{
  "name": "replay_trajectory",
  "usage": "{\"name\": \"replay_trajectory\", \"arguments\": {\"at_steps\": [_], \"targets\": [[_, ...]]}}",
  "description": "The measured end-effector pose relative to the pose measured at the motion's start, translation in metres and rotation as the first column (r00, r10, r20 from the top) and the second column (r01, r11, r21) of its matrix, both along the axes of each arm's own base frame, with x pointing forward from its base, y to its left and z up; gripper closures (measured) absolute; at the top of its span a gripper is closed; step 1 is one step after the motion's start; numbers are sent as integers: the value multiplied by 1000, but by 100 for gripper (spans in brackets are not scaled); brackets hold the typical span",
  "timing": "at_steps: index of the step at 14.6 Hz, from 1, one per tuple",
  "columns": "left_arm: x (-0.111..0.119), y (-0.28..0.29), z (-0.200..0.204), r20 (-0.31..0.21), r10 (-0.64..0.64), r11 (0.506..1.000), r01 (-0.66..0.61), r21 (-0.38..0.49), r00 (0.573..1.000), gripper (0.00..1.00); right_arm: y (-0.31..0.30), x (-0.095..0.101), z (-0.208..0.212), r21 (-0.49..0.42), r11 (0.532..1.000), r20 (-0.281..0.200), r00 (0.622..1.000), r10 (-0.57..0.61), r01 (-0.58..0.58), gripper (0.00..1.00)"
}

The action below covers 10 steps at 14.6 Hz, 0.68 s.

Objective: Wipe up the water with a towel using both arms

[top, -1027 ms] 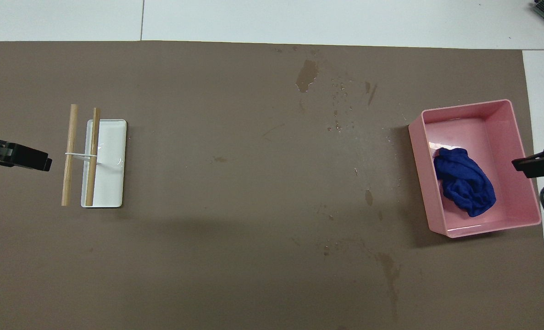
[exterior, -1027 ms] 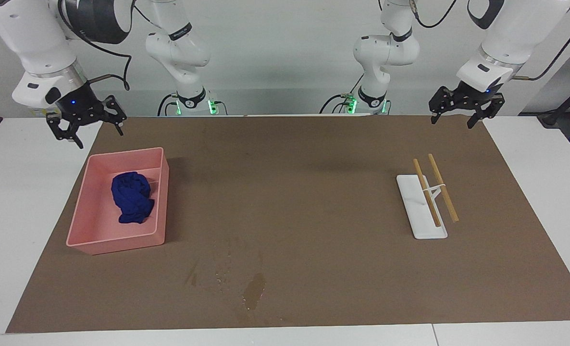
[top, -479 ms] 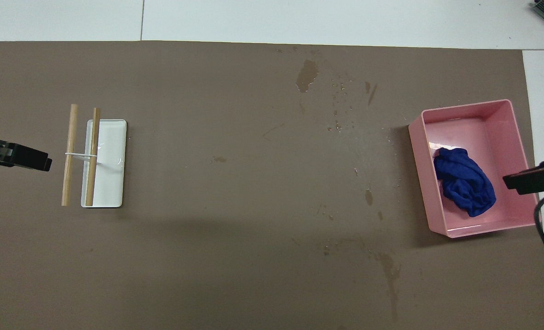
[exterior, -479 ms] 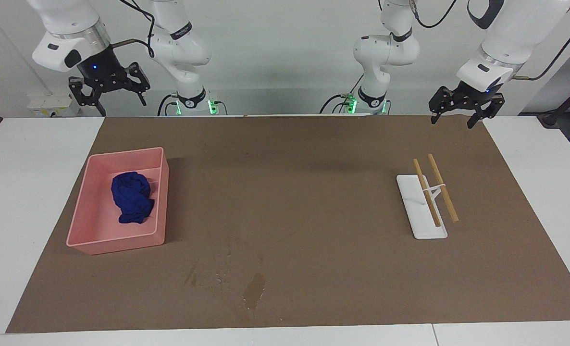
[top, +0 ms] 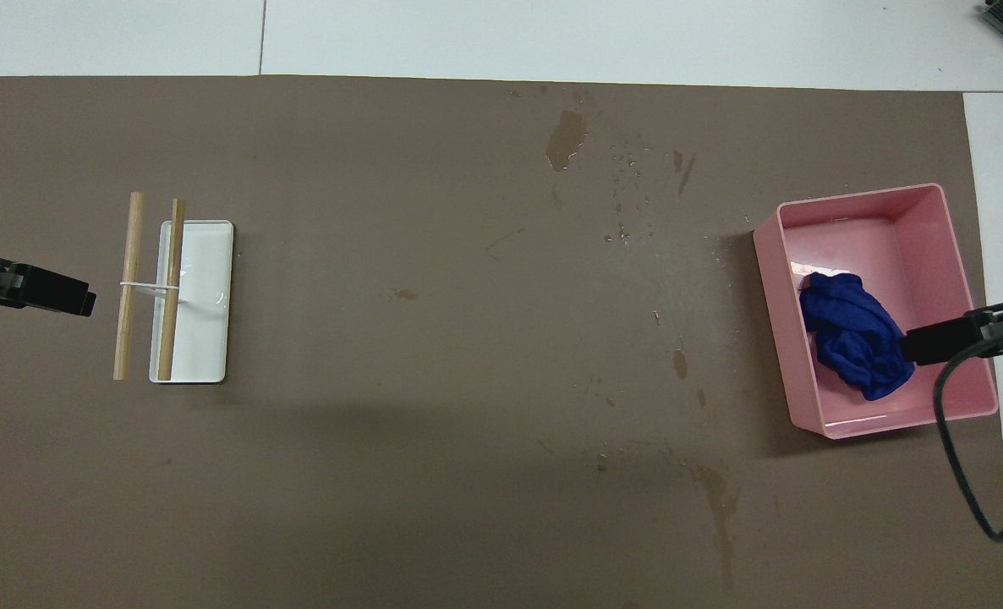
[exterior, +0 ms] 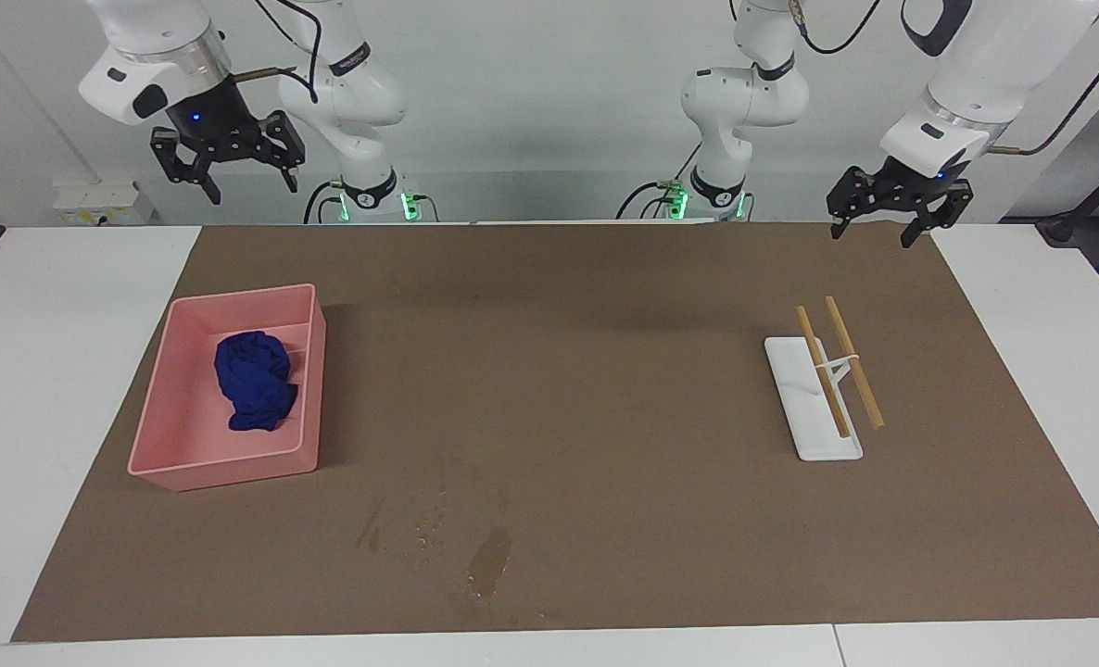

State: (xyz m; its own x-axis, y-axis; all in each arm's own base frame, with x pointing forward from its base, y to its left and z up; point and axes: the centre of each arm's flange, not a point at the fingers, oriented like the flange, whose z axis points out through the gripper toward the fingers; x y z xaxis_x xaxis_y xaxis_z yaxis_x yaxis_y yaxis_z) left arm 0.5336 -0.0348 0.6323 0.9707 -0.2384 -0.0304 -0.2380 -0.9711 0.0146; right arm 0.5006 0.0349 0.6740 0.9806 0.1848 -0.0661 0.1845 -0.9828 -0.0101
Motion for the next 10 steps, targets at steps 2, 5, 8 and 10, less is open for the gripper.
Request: {"name": "replay_trajectory", "arguments": {"at_steps": [2, 5, 8, 10], "targets": [[0, 0, 0, 0, 0, 1000, 0, 0, 1000, 0, 17, -3, 2, 2, 1000, 4, 1000, 10, -10, 0], [0, 0, 0, 0, 0, 1000, 0, 0, 1000, 0, 10, 0, 3, 20, 1000, 28, 1000, -1, 0, 0], [0, 0, 0, 0, 0, 1000, 0, 0, 1000, 0, 2, 1, -3, 26, 1000, 18, 1000, -14, 14, 0], [0, 0, 0, 0, 0, 1000, 0, 0, 1000, 0, 3, 1, -6, 25, 1000, 16, 1000, -13, 13, 0]]}}
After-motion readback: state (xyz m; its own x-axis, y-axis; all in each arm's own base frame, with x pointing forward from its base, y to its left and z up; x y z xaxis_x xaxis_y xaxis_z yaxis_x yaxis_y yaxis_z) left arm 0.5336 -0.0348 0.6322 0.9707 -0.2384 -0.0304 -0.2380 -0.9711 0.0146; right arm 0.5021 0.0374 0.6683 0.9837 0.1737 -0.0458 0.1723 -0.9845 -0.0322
